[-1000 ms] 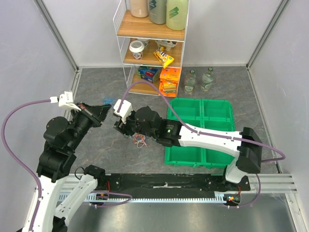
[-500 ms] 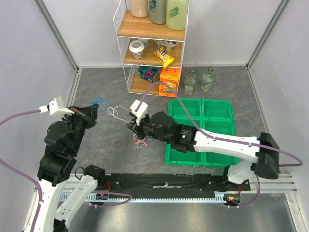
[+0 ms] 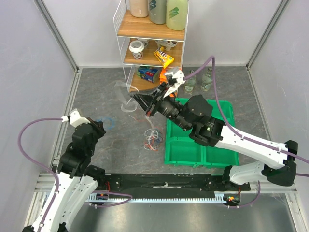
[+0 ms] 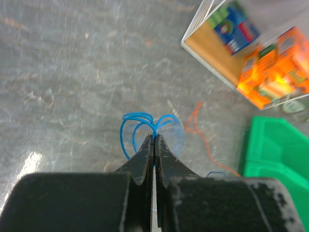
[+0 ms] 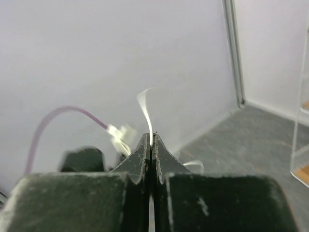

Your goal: Untangle the cables

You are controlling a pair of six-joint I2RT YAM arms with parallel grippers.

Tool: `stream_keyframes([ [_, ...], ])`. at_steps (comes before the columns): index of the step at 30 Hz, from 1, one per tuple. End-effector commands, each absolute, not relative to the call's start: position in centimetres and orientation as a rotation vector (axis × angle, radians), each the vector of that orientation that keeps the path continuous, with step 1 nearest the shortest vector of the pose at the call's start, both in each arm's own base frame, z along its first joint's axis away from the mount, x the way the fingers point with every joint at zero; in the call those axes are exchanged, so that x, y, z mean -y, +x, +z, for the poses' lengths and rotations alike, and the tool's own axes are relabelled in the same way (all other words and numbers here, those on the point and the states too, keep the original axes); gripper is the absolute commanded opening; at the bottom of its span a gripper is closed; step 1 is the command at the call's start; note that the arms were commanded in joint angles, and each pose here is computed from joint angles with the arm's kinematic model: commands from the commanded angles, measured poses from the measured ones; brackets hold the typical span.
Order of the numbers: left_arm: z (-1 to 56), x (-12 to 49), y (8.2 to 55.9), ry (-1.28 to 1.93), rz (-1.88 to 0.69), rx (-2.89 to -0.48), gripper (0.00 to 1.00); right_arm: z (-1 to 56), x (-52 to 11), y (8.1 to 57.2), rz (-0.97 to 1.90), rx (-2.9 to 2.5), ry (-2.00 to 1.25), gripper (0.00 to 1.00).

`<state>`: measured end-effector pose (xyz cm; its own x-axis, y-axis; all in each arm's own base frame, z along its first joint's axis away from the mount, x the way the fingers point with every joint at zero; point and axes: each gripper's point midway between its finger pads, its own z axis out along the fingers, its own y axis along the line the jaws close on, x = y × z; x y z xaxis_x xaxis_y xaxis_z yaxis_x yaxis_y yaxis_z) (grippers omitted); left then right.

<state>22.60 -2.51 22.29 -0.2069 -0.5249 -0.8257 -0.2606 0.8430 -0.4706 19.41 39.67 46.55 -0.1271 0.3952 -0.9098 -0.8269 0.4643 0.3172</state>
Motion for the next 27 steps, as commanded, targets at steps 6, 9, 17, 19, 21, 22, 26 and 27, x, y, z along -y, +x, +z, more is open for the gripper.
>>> stream_keyframes([
  [6, 17.2, 4.7, 23.2, -0.646, -0.372, -1.892, 0.02, 57.6, -40.6, 19.0, 1.373, -1.068, -0.307, 0.00],
  [9, 17.5, 5.8, 23.2, -0.602, -0.430, -1.909, 0.02, 58.2, -42.2, 19.3, 1.380, -1.070, -0.332, 0.00],
  [17, 18.0, 8.6, 23.2, -0.411, -0.526, -1.993, 0.02, 58.4, -44.4, 21.0, 1.325, -1.122, -0.337, 0.00],
  [19, 18.2, 8.7, 22.9, -0.378, -0.526, -2.004, 0.04, 58.4, -44.7, 21.1, 1.321, -1.127, -0.344, 0.00],
  [21, 19.7, 9.4, 22.4, -0.304, -0.571, -1.974, 0.19, 58.1, -45.0, 21.3, 1.316, -1.145, -0.349, 0.00],
  [22, 20.8, 9.6, 22.1, -0.275, -0.601, -1.934, 0.32, 58.1, -45.1, 21.4, 1.312, -1.149, -0.350, 0.00],
  [26, 24.2, 10.4, 20.9, -0.185, -0.693, -1.806, 0.73, 57.2, -45.2, 21.7, 1.300, -1.184, -0.343, 0.00],
  [27, 24.9, 10.7, 20.6, -0.161, -0.713, -1.784, 0.77, 57.1, -45.1, 21.7, 1.299, -1.191, -0.344, 0.00],
])
